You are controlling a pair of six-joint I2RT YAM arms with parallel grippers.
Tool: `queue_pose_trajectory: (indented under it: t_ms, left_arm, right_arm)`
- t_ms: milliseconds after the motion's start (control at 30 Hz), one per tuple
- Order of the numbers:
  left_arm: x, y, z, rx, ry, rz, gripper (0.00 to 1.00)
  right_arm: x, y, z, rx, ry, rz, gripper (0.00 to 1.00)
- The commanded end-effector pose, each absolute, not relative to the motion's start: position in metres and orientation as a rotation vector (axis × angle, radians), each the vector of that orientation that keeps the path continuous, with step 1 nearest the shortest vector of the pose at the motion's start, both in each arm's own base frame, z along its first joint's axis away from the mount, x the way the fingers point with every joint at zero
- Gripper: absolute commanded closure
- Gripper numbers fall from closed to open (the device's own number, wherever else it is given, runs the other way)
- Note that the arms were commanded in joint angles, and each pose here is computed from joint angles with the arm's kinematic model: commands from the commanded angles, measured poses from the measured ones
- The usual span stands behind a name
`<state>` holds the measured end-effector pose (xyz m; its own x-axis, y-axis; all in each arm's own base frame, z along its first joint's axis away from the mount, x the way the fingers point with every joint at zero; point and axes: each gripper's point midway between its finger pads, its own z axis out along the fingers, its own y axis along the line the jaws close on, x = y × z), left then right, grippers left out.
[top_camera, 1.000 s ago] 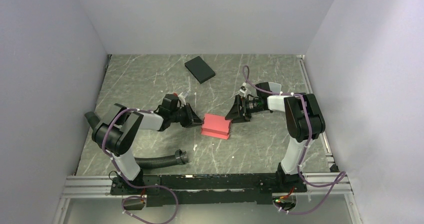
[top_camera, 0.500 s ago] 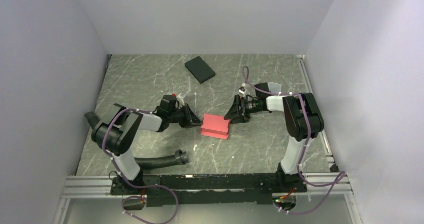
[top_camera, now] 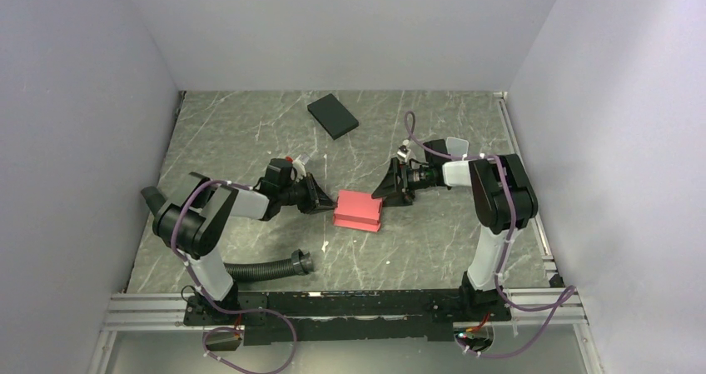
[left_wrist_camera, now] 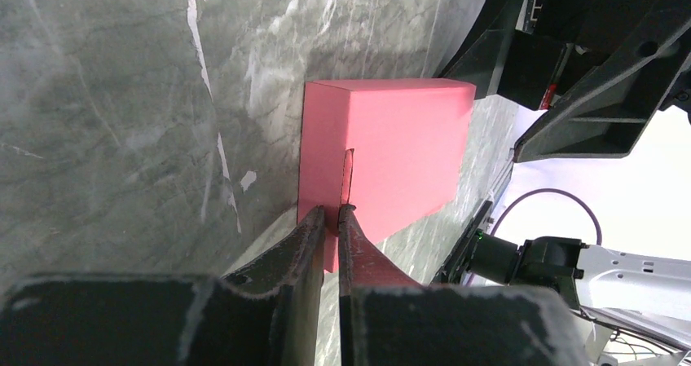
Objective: Fold the paper box
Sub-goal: Pick up the paper box from the center of the board.
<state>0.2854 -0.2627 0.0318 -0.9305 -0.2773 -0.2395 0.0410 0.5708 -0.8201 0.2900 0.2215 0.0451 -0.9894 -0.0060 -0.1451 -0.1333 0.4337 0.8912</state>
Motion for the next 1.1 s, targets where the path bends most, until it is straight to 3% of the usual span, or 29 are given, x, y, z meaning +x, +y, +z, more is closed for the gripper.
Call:
queue_pose_trajectory:
  t_ms: [0, 367, 667, 800, 933, 1067]
  left_arm:
    - [0.245, -0.227, -0.034, -0.336, 2.729, -1.063, 0.85]
    - [0.246, -0.229, -0.034, -0.328, 2.723, -1.079, 0.85]
    - [0.247, -0.231, -0.033, -0.320, 2.718, -1.091, 0.85]
    - [0.247, -0.230, -0.031, -0.315, 2.719, -1.087, 0.85]
    - [0.252, -0.233, -0.025, -0.305, 2.706, -1.097, 0.84]
    - [0.266, -0.237, -0.003, -0.276, 2.643, -1.114, 0.77]
  right_arm:
    - [0.287, 0.221, 0.022, -0.063, 2.609, 1.566, 0.19]
    - [0.287, 0.231, 0.014, -0.013, 2.611, 1.656, 0.21]
    - [0.285, 0.252, 0.003, -0.049, 2.636, 1.725, 0.33]
    - [0.286, 0.255, -0.001, -0.034, 2.640, 1.763, 0.49]
    - [0.286, 0.257, 0.004, -0.065, 2.613, 1.793, 0.74]
    - [0.288, 0.258, 0.017, -0.113, 2.563, 1.828, 0.86]
